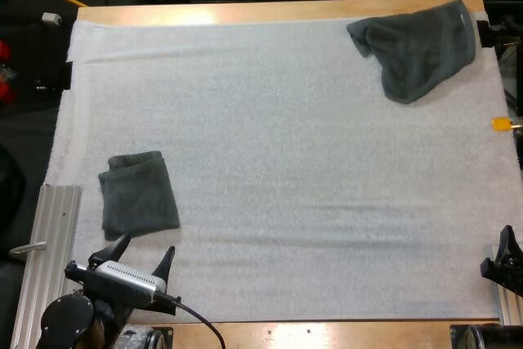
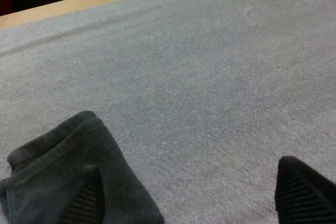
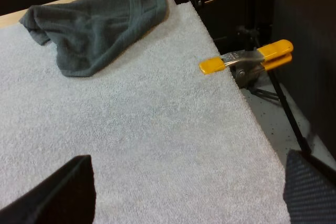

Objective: Pick towel from pile, fold and stack

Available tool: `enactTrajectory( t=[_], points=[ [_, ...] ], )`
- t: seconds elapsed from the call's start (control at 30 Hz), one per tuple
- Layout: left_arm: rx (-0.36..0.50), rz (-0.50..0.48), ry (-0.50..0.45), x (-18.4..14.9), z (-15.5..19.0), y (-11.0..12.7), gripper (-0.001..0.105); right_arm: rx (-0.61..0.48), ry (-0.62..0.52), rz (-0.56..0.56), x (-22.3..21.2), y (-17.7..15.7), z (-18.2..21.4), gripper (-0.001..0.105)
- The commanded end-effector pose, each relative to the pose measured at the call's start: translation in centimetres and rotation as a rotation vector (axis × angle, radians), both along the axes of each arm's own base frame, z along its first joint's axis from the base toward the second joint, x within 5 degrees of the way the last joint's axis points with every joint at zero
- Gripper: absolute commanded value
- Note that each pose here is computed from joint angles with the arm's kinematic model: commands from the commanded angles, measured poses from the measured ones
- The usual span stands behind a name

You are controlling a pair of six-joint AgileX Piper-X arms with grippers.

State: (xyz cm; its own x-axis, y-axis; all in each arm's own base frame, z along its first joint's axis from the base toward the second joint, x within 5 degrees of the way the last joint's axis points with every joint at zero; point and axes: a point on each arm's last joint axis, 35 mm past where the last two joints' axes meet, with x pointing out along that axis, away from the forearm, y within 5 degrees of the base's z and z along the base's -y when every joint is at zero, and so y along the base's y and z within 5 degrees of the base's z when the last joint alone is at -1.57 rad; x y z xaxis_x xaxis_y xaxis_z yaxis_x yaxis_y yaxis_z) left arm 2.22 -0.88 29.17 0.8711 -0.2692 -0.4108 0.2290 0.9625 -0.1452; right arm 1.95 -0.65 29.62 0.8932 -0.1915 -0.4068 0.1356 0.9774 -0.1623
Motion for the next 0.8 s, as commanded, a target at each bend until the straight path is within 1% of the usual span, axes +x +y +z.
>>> enactTrajectory(
  t=[0.0, 0.23, 0.47, 0.57, 0.63, 0.77],
  points=[
    [-0.007, -0.004, 0.004, 0.3, 0.1, 0.0, 0.065, -0.01, 0.018, 0.002, 0.2, 0.0, -0.1, 0.071],
    [-0.007, -0.004, 0.004, 0.3, 0.1, 0.0, 0.065, -0.006, 0.018, 0.003, 0.2, 0.0, -0.1, 0.071],
    [-0.01, -0.004, -0.025, 0.1, 0.7, 0.0, 0.065, 0.017, -0.017, 0.065, -0.2, 0.2, 1.0, 0.071],
    [-0.012, -0.004, -0.05, -0.2, 1.4, 0.0, 0.065, 0.02, -0.056, 0.087, -0.9, 0.3, 2.3, 0.071],
    [-0.016, -0.006, -0.072, -0.5, 2.1, 0.0, 0.065, 0.028, -0.06, 0.12, -0.8, 0.4, 3.2, 0.071],
    [-0.027, -0.057, -0.149, -1.4, 4.0, 0.1, 0.065, 0.056, -0.072, 0.19, -0.7, 0.7, 5.4, 0.071]
  ],
)
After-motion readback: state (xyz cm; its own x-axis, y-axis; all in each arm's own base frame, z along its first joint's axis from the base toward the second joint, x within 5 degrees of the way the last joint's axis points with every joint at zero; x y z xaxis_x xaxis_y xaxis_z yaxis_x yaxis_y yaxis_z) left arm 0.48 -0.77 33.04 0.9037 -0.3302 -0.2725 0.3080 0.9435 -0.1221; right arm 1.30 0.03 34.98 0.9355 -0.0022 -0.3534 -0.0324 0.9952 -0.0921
